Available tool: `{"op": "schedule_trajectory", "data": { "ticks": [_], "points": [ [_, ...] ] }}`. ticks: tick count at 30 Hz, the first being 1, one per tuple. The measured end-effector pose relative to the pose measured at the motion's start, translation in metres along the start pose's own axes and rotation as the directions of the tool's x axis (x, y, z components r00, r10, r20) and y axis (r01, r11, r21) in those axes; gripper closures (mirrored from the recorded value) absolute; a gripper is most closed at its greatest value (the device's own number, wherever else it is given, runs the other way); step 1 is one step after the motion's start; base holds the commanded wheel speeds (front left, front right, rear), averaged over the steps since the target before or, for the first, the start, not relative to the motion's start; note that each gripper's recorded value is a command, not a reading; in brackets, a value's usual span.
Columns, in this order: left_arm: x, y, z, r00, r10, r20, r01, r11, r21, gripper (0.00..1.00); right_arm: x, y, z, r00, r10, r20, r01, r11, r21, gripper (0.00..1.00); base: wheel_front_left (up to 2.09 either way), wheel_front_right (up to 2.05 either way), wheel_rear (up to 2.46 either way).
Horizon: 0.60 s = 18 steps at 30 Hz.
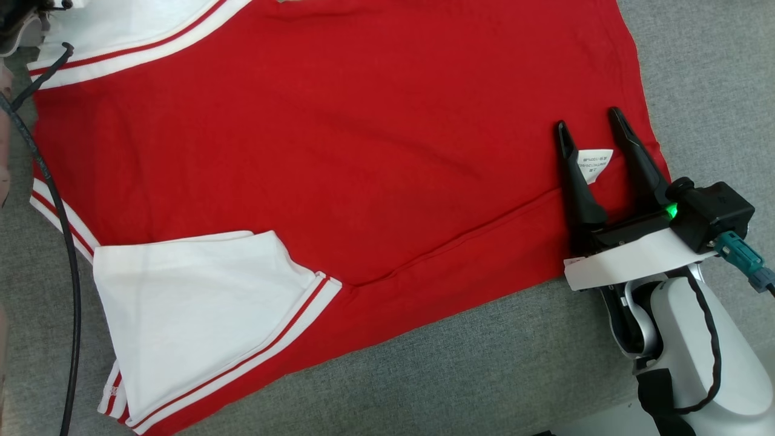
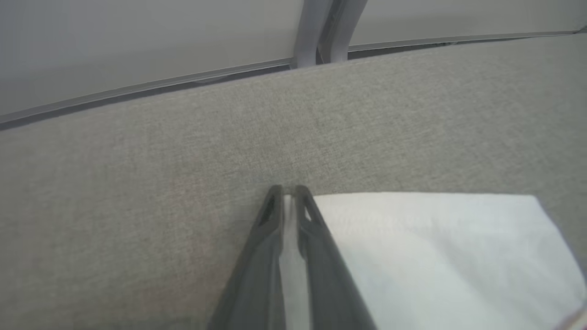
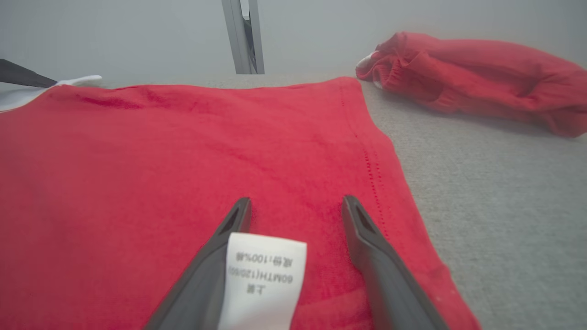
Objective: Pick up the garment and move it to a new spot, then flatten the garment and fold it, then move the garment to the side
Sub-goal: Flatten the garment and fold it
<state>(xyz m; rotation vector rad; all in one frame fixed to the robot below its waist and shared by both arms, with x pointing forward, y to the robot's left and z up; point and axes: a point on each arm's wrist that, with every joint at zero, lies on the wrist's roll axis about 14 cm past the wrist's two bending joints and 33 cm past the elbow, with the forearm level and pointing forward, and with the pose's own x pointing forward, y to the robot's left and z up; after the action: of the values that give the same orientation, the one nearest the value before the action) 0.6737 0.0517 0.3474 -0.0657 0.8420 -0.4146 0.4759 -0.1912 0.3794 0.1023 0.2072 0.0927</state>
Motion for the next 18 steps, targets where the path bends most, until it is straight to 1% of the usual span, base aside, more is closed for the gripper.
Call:
{"op": "schedule_trajectory", "data": {
  "ticks": [7,9,13,15,18],
  "points": [
    [-0.006,-0.008,0.008,1.000,-0.018,0.024,0.017,0.999,0.030,1.00,0.000,-0.001,0.006,1.000,-0.004,0.015,0.003,1.000,0.001,0.00,0.00,0.00,0.00],
    [-0.011,-0.014,0.015,0.998,-0.036,0.050,0.034,0.999,0.029,1.00,0.001,-0.004,0.011,1.000,-0.010,0.028,0.010,1.000,0.015,0.00,0.00,0.00,0.00],
    [-0.020,-0.020,0.022,0.995,-0.058,0.085,0.055,0.998,0.030,1.00,0.012,-0.015,0.028,0.998,-0.006,0.064,0.005,1.000,0.010,0.00,0.00,0.00,0.00],
    [-0.022,-0.021,0.023,0.994,-0.062,0.089,0.060,0.998,0.029,1.00,0.015,-0.019,0.030,0.998,0.001,0.056,-0.001,1.000,-0.001,0.00,0.00,0.00,0.00],
    [-0.030,-0.026,0.032,0.990,-0.073,0.118,0.069,0.997,0.038,1.00,0.031,-0.027,0.036,1.000,0.006,0.006,-0.006,1.000,0.018,0.00,0.00,0.00,0.00]
  ]
}}
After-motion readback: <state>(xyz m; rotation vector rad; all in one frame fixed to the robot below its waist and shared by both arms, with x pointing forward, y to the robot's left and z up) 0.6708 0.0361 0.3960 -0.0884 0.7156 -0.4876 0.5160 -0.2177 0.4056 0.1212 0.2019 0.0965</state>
